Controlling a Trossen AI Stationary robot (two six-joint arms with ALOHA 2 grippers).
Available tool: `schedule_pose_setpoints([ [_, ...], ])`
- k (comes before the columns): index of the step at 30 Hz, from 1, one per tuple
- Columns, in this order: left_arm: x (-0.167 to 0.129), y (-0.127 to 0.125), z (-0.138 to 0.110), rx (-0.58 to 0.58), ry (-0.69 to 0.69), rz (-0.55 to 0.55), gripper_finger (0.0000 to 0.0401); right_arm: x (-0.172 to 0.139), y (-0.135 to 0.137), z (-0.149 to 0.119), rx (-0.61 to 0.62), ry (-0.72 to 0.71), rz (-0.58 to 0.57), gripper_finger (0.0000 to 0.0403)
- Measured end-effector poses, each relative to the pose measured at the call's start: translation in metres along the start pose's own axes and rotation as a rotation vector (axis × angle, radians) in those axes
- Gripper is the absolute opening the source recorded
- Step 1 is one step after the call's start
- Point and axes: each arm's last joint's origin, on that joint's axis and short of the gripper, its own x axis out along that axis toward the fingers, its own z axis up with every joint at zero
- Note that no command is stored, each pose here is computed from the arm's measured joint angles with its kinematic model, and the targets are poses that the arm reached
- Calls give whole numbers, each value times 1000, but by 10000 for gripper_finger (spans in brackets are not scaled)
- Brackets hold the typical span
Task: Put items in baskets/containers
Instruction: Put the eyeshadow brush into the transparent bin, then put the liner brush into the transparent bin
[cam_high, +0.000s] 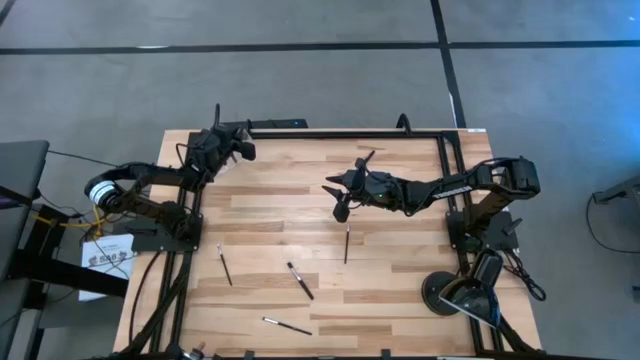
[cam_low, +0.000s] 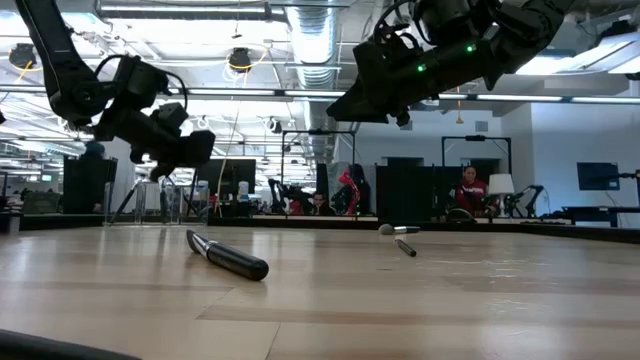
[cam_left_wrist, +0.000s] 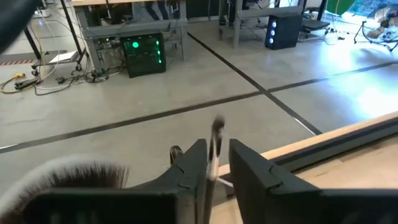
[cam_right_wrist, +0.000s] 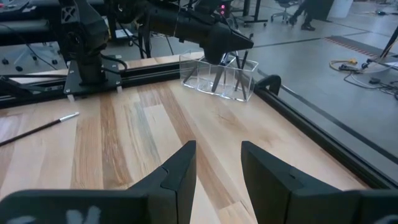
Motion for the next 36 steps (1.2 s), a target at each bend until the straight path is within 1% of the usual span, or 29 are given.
schedule_pose_setpoints([
  [5, 0, 0, 0, 1, 3, 0, 104, 0, 0, 0, 0, 0, 0, 116],
  [9, 0, 0, 0, 0, 0, 0, 123, 0, 0, 0, 0, 0, 1, 116],
  [15, -8, -2, 14, -20, -74, -18, 133, 0, 0, 0, 0, 0, 1, 116],
  [18, -17, -8, 25, -32, -134, -70, 132, 0, 0, 0, 5, 3, 1, 116],
  [20, -25, -15, 33, -49, -177, -131, 131, 0, 0, -2, 35, 17, -2, 116],
  [23, -38, -25, 44, -91, -242, -255, 133, 1, -5, -7, 121, 75, -22, 116],
  [25, -47, -32, 53, -116, -285, -341, 133, 2, -9, -11, 174, 153, -48, 116],
  [28, -59, -43, 65, -149, -338, -490, 131, 3, -12, -13, 209, 280, -82, 116],
  [31, -70, -56, 76, -150, -371, -643, 129, 0, -5, -12, 226, 384, -92, 116],
  [36, -83, -76, 86, -122, -394, -881, 124, -4, 13, 4, 249, 463, -75, 116],
])
